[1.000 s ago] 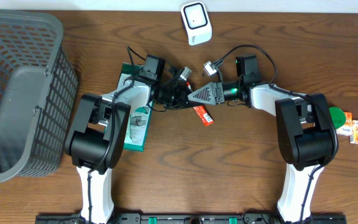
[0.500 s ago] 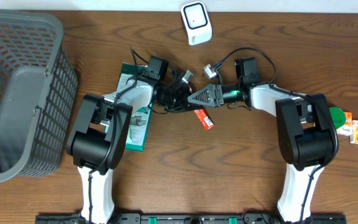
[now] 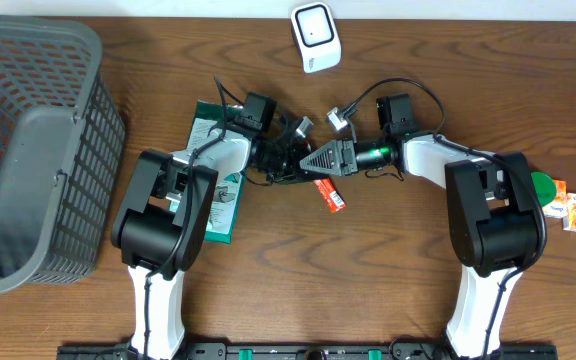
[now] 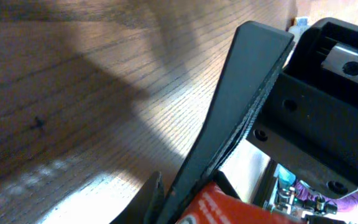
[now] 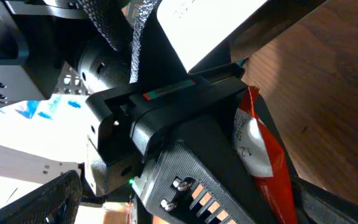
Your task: Scan the item barcode
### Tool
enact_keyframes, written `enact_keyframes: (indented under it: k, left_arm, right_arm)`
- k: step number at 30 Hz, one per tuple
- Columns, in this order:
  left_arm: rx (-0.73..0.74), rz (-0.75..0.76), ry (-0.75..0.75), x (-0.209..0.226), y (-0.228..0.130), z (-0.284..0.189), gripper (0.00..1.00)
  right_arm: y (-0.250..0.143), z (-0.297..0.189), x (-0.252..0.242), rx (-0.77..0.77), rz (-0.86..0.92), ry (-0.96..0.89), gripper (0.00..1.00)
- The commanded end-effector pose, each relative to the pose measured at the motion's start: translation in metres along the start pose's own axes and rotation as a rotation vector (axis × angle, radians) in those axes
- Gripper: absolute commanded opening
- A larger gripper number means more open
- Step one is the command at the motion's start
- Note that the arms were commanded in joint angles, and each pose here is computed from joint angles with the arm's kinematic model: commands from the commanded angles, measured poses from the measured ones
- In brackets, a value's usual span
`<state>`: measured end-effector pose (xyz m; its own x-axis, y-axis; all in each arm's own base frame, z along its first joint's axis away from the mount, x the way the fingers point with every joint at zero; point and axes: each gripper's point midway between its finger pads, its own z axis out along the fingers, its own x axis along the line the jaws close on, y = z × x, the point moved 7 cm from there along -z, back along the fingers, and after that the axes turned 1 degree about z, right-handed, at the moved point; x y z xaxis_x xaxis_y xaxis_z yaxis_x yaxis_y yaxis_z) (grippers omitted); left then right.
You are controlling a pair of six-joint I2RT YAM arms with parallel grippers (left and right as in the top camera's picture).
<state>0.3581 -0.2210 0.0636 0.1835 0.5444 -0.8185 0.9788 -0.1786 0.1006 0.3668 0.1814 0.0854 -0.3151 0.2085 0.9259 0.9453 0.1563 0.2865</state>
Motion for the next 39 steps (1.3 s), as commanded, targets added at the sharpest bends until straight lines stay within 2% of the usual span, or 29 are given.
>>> enact_keyframes:
  k: [1, 12, 17, 20, 21, 22, 23, 24, 28, 32, 39]
  left_arm:
    - [-0.023, -0.058, 0.227, 0.034, -0.006, -0.009, 0.08]
    - [-0.034, -0.12, 0.237, 0.047, -0.006, -0.025, 0.08]
    - [-0.047, -0.177, 0.245, 0.058, -0.007, -0.04, 0.09]
    - [-0.048, -0.191, 0.246, 0.061, -0.007, -0.043, 0.14]
    - [-0.048, -0.191, 0.246, 0.061, -0.008, -0.043, 0.17]
    - [-0.048, -0.19, 0.246, 0.061, -0.008, -0.043, 0.26]
    - [-0.047, -0.189, 0.246, 0.06, -0.008, -0.042, 0.43]
    - [-0.046, -0.188, 0.246, 0.06, -0.008, -0.042, 0.51]
    - [-0.05, -0.183, 0.244, 0.057, -0.007, -0.043, 0.66]
    - [-0.098, -0.133, 0.267, 0.042, 0.001, -0.056, 0.73]
    - [-0.223, -0.105, 0.557, 0.033, 0.006, -0.096, 0.72]
  right_arm:
    - [0.014, -0.055, -0.073, -0.196, 0.111, -0.627, 0.99]
    - [0.013, -0.059, -0.073, -0.202, 0.126, -0.612, 0.99]
    - [0.014, -0.067, -0.066, -0.212, 0.137, -0.494, 0.99]
    - [0.013, -0.072, -0.066, -0.217, 0.152, -0.467, 0.99]
    - [0.012, -0.073, -0.066, -0.215, 0.161, -0.468, 0.99]
    - [0.011, -0.073, -0.066, -0.213, 0.166, -0.468, 0.99]
    - [0.011, -0.073, -0.066, -0.21, 0.171, -0.468, 0.99]
    - [0.009, -0.071, -0.066, -0.203, 0.177, -0.469, 0.99]
    - [0.004, -0.069, -0.067, -0.183, 0.204, -0.478, 0.99]
    - [-0.002, -0.071, -0.068, -0.165, 0.23, -0.536, 0.99]
    - [-0.003, -0.077, -0.053, -0.15, 0.209, -0.651, 0.99]
